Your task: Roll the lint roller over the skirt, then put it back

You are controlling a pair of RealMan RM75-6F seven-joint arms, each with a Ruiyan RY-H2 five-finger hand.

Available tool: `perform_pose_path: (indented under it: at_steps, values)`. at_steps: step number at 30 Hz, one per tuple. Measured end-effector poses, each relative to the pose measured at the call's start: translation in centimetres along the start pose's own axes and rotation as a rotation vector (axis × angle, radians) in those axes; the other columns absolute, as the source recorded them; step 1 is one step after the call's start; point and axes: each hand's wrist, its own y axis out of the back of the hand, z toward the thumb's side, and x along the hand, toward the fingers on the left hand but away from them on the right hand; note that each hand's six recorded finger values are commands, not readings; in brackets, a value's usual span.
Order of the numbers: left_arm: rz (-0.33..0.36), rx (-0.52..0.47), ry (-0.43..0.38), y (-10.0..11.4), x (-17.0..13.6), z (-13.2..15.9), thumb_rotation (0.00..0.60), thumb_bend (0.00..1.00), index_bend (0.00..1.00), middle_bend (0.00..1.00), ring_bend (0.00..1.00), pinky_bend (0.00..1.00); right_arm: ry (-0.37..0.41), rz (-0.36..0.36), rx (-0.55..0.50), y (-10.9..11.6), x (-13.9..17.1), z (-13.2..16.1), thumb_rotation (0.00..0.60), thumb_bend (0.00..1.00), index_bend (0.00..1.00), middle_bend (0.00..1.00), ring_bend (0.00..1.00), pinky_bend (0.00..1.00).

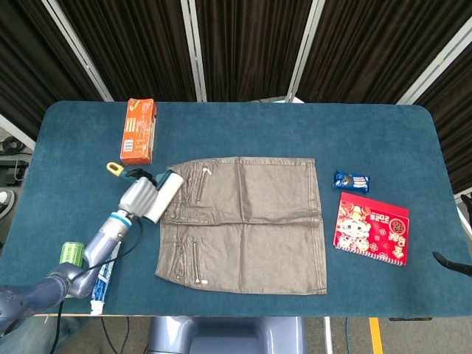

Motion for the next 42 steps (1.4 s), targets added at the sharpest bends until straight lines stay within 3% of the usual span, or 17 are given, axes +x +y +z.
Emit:
perform_pose_path:
  at_steps: [2,4,6,7,8,9,11,13,20,29,36,42]
  values:
    - [-0.035,-0.018,0.013,-1.4,-0.5,-0.3,0.6,0.96,0.69,0.53,0.46,0.53,0.002,0.002,0.0,0.0,0.0,0.1,0.6,0.0,0.0,0.0,0.0,0.0]
    - [-0.063,-0.02,0.025,-2.6,-0.8,-0.7,0.6,0.87,0.66,0.51,0.45,0.53,0.005,0.003,-0.001,0.0,0.1,0.2,0.6,0.0,0.0,0.0,0.0,0.0]
    - [-0.088,-0.044,0.032,-3.5,-1.2,-0.8,0.6,0.52,0.55,0.45,0.39,0.51,0.008,0.004,0.001,-0.1,0.1,0.3,0.6,0.0,0.0,0.0,0.0,0.0]
    - [-0.098,-0.058,0.033,-3.9,-1.3,-0.8,0.6,0.26,0.44,0.37,0.32,0.47,0.01,0.004,0.002,-0.1,0.1,0.4,0.6,0.0,0.0,0.0,0.0,0.0]
    - [-0.107,-0.073,0.034,-4.2,-1.5,-0.8,0.6,0.08,0.33,0.28,0.24,0.4,0.014,0.005,0.002,-0.1,0.1,0.5,0.6,0.0,0.0,0.0,0.0,0.0]
    - [-0.115,-0.095,0.035,-4.5,-1.6,-0.7,0.6,0.01,0.24,0.19,0.16,0.32,0.017,0.006,0.003,-0.1,0.1,0.6,0.6,0.0,0.0,0.0,0.0,0.0]
    - [-0.124,-0.127,0.036,-4.8,-1.8,-0.6,0.6,0.0,0.14,0.06,0.06,0.22,0.022,0.006,0.005,-0.2,0.2,0.7,0.6,0.0,0.0,0.0,0.0,0.0]
    - [-0.134,-0.173,0.044,-5.1,-2.1,-0.7,0.6,0.0,0.1,0.01,0.01,0.16,0.025,0.007,0.004,-0.2,0.2,0.9,0.6,0.0,0.0,0.0,0.0,0.0]
    - [-0.141,-0.362,0.084,-4.5,-3.3,-1.6,0.6,0.0,0.05,0.0,0.0,0.06,0.036,0.006,-0.009,0.0,0.4,1.1,0.6,0.0,0.0,0.0,0.0,0.0]
    - [-0.068,-0.765,0.223,-3.6,-7.0,-6.8,0.6,0.0,0.03,0.0,0.0,0.0,0.063,0.004,-0.026,0.3,0.6,1.6,0.6,0.0,0.0,0.0,0.0,0.0]
    - [0.032,-1.154,0.375,-3.5,-13.5,-11.5,0.6,0.0,0.02,0.0,0.0,0.0,0.074,-0.005,-0.038,0.7,0.9,1.6,0.6,0.0,0.0,0.0,0.0,0.0]
    - [0.061,-1.259,0.463,-2.6,-19.7,-13.2,0.6,0.0,0.0,0.0,0.0,0.0,0.087,-0.007,-0.044,0.9,1.0,1.9,0.6,0.0,0.0,0.0,0.0,0.0]
